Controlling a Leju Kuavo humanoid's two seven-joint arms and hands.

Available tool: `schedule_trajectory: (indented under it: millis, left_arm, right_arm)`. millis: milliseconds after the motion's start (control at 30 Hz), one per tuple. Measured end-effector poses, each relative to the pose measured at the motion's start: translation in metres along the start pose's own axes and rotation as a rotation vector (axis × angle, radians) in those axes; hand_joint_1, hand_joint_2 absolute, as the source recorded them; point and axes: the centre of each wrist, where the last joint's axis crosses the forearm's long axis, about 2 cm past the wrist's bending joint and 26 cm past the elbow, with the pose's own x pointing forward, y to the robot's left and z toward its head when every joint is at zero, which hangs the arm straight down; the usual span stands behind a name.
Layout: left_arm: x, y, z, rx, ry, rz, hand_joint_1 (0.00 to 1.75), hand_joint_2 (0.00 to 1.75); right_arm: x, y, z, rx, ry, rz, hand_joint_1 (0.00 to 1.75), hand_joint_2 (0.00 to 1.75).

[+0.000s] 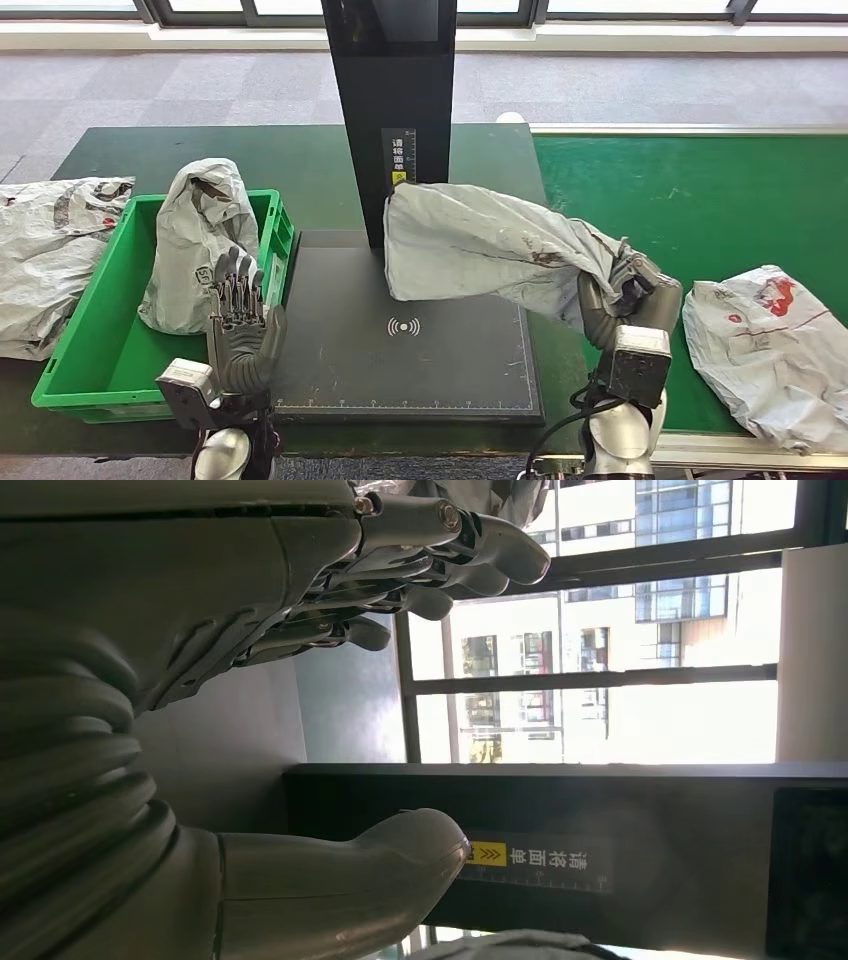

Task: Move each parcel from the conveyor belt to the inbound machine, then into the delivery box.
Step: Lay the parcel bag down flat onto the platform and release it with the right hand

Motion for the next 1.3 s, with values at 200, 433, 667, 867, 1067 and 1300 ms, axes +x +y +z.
schedule_trajectory:
  millis: [200,433,667,867,1067,1300]
  left_arm:
    - [-0.001,0.000,-0.005,-0.007,-0.009,0.003,0.00,1.75]
    - [-0.002,-0.004,-0.008,-0.004,-0.010,-0.011,0.00,1.75]
    - [-0.003,-0.010,-0.010,-0.005,-0.012,-0.016,0.00,1.75]
    - [-0.003,-0.012,-0.011,-0.007,-0.014,-0.017,0.00,1.75]
    - [-0.002,-0.013,-0.011,-0.008,-0.015,-0.017,0.00,1.75]
    - [-0.001,-0.018,-0.013,-0.012,-0.025,-0.021,0.00,1.75]
  right_arm:
    - [-0.004,0.013,0.005,0.106,0.031,-0.069,0.87,1.75]
    - [-0.027,0.024,0.023,0.102,0.178,-0.079,0.00,0.00]
    - [-0.050,0.038,0.034,0.104,0.275,-0.049,0.00,0.00]
    - [-0.055,0.043,0.041,0.124,0.313,-0.047,0.00,0.00]
    - [-0.058,0.047,0.043,0.144,0.329,-0.061,0.00,0.00]
    - [-0.064,0.058,0.046,0.246,0.424,-0.261,0.00,0.00]
